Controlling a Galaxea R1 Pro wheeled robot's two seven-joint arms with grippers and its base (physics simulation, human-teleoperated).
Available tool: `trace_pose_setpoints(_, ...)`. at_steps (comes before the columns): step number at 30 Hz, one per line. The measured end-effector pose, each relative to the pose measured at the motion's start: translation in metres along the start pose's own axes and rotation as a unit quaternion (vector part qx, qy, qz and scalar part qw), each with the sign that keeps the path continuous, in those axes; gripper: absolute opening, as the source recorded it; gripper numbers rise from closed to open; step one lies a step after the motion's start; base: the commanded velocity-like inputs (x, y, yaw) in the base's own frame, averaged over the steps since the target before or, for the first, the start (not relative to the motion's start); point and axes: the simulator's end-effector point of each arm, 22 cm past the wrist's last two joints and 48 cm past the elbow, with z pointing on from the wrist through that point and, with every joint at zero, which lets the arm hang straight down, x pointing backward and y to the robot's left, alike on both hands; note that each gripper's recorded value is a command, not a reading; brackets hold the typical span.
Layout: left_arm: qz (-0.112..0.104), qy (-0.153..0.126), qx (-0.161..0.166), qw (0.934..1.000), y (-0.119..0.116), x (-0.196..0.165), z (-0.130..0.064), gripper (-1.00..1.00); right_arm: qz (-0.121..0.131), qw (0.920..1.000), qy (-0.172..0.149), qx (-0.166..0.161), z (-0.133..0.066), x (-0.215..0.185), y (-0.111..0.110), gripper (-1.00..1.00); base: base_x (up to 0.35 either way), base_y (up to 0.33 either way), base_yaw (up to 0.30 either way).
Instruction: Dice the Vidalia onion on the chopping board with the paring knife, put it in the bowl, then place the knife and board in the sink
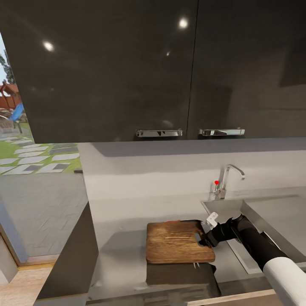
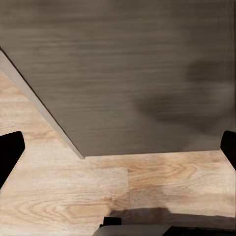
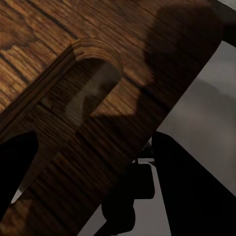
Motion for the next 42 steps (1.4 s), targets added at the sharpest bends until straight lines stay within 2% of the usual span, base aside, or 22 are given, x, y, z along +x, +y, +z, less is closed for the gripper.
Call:
trace_pose_setpoints(15,0.000,-0.006,0.000,1.0000,0.001,-0.001,-0.002,1.00,0.007,0.9999,0.013,0.005,0.006,0.013,-0.003,-1.00,0.000,0.000,0.000)
trace_pose_setpoints(23,0.000,-0.005,0.000,1.0000,0.001,0.000,-0.002,1.00,0.001,0.9999,0.013,0.000,0.015,0.022,-0.001,-1.00,0.000,0.000,0.000)
trace_pose_setpoints(33,0.000,-0.005,0.000,1.0000,0.001,0.000,-0.002,1.00,-0.002,0.9999,0.012,-0.001,0.015,0.023,-0.002,-1.00,0.000,0.000,0.000)
trace_pose_setpoints(42,0.000,-0.004,-0.001,1.0000,0.001,0.000,-0.002,1.00,-0.016,0.9998,0.006,-0.008,0.020,0.029,0.000,-1.00,0.000,0.000,0.000)
